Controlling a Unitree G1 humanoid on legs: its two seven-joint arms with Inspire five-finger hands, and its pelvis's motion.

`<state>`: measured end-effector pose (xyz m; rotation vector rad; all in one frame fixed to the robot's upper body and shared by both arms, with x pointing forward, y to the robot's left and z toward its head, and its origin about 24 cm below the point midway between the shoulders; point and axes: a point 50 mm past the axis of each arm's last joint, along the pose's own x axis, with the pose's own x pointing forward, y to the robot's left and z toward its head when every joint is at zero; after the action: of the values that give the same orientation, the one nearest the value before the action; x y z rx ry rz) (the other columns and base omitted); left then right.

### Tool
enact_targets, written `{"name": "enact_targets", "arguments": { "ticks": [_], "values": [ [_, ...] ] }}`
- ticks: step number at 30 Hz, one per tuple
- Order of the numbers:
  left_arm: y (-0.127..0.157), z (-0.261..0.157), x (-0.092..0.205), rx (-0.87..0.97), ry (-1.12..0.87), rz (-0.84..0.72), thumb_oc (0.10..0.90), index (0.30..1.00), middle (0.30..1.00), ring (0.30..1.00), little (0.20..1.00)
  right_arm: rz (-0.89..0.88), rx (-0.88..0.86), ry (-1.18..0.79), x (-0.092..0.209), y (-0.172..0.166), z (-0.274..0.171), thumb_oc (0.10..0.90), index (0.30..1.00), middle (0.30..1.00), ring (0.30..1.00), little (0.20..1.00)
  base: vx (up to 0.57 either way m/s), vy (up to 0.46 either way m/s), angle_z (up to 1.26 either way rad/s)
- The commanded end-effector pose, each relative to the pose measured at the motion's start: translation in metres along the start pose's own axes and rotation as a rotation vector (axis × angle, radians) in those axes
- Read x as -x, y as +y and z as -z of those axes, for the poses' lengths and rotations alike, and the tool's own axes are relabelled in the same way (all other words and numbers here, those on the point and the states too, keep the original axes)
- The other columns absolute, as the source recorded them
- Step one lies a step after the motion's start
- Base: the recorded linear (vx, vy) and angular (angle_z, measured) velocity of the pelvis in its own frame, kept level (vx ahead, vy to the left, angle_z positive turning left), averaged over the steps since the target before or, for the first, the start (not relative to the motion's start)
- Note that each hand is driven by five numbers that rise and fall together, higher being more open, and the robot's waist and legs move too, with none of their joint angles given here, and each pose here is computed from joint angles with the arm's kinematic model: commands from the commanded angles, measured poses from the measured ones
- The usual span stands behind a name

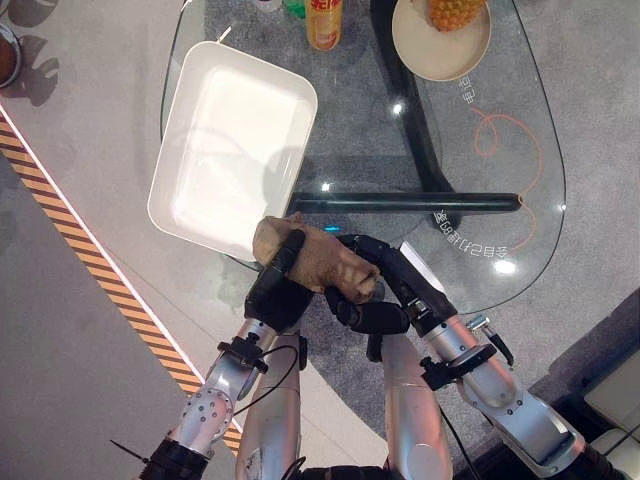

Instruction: Wipe the table with a cloth and put it in the basket.

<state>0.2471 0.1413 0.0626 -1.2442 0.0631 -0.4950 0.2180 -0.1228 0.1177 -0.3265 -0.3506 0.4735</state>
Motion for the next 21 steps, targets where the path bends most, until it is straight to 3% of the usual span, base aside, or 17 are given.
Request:
{"name": "enact_targets", "arguments": {
  "ticks": [1, 6, 21],
  "values": [
    [-0.0315, -0.0183, 0.018, 0.0, -0.096, 0.215, 0.1, 0.3, 0.3, 0.3, 0.2, 0.42, 0.193, -0.172, 0.0042, -0.0679, -0.0331, 0.8, 0.9, 0.9, 0.9, 0.9, 0.0, 0.0, 0.0],
    [-0.0322, -0.0187, 0.0181, -0.002, -0.097, 0.211, 0.1, 0.3, 0.3, 0.3, 0.2, 0.449, 0.287, -0.167, 0.0044, -0.0709, -0.0354, 0.8, 0.9, 0.9, 0.9, 0.9, 0.0, 0.0, 0.0],
    [-0.0332, -0.0229, 0.0192, -0.037, -0.111, 0.221, 0.1, 0.3, 0.3, 0.3, 0.2, 0.446, 0.248, -0.165, 0.0036, -0.0716, -0.0354, 0.8, 0.9, 0.9, 0.9, 0.9, 0.0, 0.0, 0.0]
  ]
}}
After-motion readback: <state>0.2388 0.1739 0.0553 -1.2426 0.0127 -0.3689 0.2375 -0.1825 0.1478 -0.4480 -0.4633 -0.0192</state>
